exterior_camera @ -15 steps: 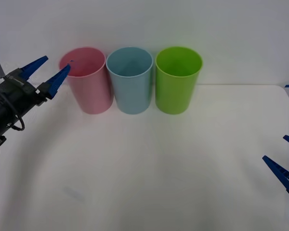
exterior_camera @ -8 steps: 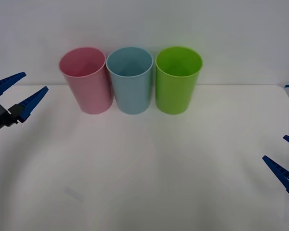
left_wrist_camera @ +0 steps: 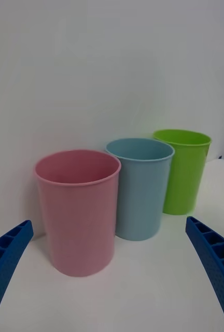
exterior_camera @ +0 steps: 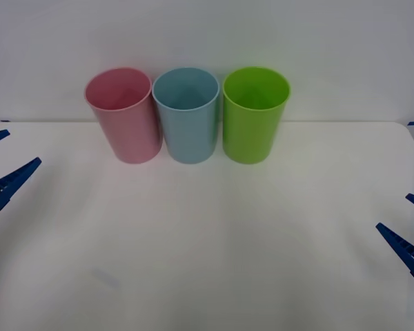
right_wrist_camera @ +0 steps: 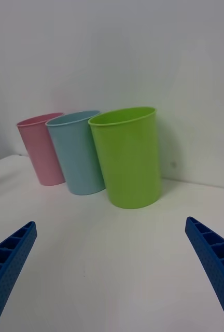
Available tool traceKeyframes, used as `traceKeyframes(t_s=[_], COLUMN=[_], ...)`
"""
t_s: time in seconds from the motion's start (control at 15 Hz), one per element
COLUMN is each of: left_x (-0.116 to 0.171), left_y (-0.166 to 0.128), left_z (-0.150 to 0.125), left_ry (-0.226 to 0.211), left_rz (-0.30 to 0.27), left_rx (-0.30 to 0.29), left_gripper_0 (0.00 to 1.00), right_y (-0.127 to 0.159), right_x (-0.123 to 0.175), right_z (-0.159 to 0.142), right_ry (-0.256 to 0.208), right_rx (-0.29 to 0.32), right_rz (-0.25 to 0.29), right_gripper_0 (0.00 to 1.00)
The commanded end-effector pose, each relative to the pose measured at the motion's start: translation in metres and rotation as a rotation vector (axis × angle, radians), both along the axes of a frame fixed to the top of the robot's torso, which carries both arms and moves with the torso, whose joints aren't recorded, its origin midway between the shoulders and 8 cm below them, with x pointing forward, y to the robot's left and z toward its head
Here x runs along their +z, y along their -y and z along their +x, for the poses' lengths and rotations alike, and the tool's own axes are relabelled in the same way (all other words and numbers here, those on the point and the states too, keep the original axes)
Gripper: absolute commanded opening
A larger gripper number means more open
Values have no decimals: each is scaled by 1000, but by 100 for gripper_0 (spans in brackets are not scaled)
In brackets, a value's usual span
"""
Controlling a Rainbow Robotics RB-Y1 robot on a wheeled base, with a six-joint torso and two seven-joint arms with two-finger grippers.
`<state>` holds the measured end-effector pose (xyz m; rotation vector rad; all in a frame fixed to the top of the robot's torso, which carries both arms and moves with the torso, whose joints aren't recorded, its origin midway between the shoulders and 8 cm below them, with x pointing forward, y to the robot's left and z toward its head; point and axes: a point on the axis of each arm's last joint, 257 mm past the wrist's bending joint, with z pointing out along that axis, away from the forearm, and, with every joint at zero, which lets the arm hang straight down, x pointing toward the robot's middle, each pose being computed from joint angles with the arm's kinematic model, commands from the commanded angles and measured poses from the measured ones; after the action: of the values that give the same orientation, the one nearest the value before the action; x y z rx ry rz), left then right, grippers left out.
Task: Grasp the object on the table and drop it into the matching bin: aluminum can to the light blue bin, PET bottle to the pink bin.
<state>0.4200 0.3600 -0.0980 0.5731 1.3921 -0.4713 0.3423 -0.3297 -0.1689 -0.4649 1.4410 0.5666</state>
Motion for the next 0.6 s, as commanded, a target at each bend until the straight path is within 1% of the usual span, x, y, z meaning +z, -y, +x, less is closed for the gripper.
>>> traceKeyframes(t_s=[0.07, 0.13, 0.27, 0.33, 0.53, 0.6], left_x=[-9, -13, -18, -23, -33, -33], left_y=[-10, -14, -21, -25, -33, -37], left_z=[-16, -23, -33, -39, -53, -58], left_ry=[-5, -17, -26, -18, -37, -40], left_rz=[45, 66, 91, 127, 148, 155], left_rx=[4, 7, 11, 18, 31, 36], left_gripper_0=[100, 100, 100, 100, 100, 100], right_y=[0, 0, 0, 0, 0, 0], right_x=[0, 0, 0, 0, 0, 0], right_z=[0, 0, 0, 0, 0, 0], right_ry=[0, 0, 0, 0, 0, 0], right_rx=[0, 0, 0, 0, 0, 0], right_rz=[0, 0, 0, 0, 0, 0], right_gripper_0=[100, 100, 100, 100, 100, 100])
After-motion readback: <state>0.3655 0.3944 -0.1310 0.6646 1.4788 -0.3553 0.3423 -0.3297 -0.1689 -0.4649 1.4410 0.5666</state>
